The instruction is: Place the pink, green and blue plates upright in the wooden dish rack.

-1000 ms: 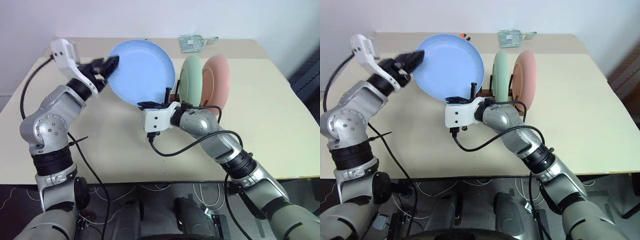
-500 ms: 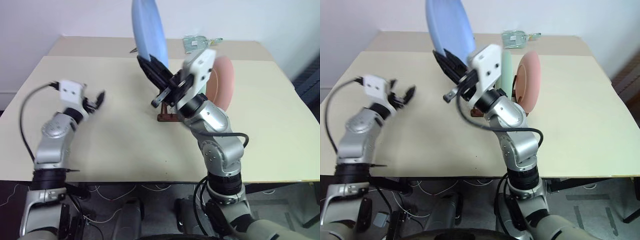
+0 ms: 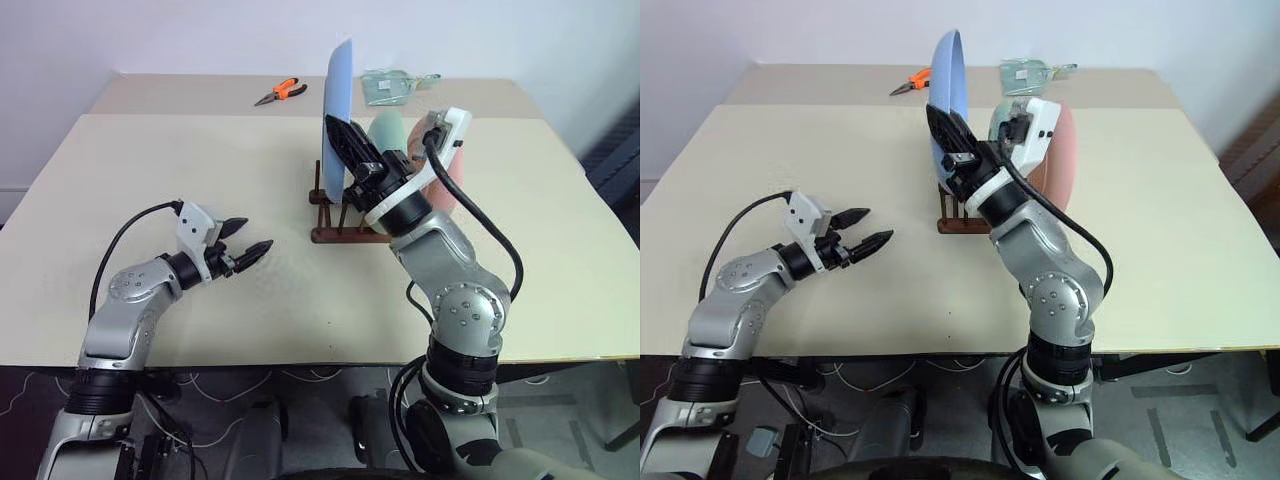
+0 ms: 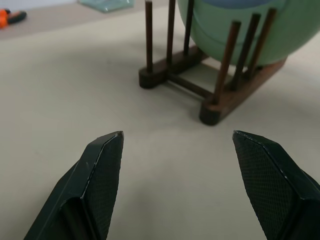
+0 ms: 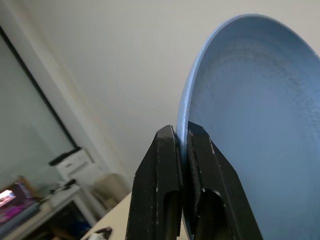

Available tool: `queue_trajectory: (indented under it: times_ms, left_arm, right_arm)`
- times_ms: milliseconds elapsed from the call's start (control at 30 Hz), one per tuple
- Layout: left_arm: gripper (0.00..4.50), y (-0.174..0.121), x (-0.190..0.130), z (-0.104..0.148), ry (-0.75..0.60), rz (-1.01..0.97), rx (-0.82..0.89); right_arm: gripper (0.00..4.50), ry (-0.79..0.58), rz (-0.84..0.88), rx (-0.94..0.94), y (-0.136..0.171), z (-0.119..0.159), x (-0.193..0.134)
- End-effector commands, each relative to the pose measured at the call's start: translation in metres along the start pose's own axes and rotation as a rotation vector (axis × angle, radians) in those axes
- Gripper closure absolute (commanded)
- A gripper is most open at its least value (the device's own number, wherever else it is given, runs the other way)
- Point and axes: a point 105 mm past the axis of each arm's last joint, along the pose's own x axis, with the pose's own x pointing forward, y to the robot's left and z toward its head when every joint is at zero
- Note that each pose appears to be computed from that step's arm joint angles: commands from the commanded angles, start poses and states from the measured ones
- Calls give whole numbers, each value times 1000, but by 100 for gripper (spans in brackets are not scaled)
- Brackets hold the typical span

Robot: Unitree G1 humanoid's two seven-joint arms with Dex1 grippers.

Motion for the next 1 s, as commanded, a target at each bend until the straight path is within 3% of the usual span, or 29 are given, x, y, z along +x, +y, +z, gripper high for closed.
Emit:
queue_trajectory:
  times_ms: [33, 433, 533, 733, 967, 1000]
  left_arm:
    - [95, -6, -2, 7, -10, -18, 30]
    - [95, -25, -1, 5, 13, -117, 2]
    - [87, -26, 0, 4, 15, -113, 3]
    - [87, -27, 0, 1, 22, -115, 7]
    - [87, -25, 2, 0, 22, -106, 16]
    - [87, -17, 2, 1, 22, -79, 32]
  right_arm:
    - [450, -23, 59, 16, 10, 9, 0]
    - [450, 47, -83, 109, -34, 1, 4]
    - [360, 67, -97, 83, -38, 1, 5]
    - [57, 69, -75, -124, -32, 15, 10]
    - [57, 35, 31, -453, -6, 48, 11]
    - [57, 1, 36, -558, -3, 69, 3]
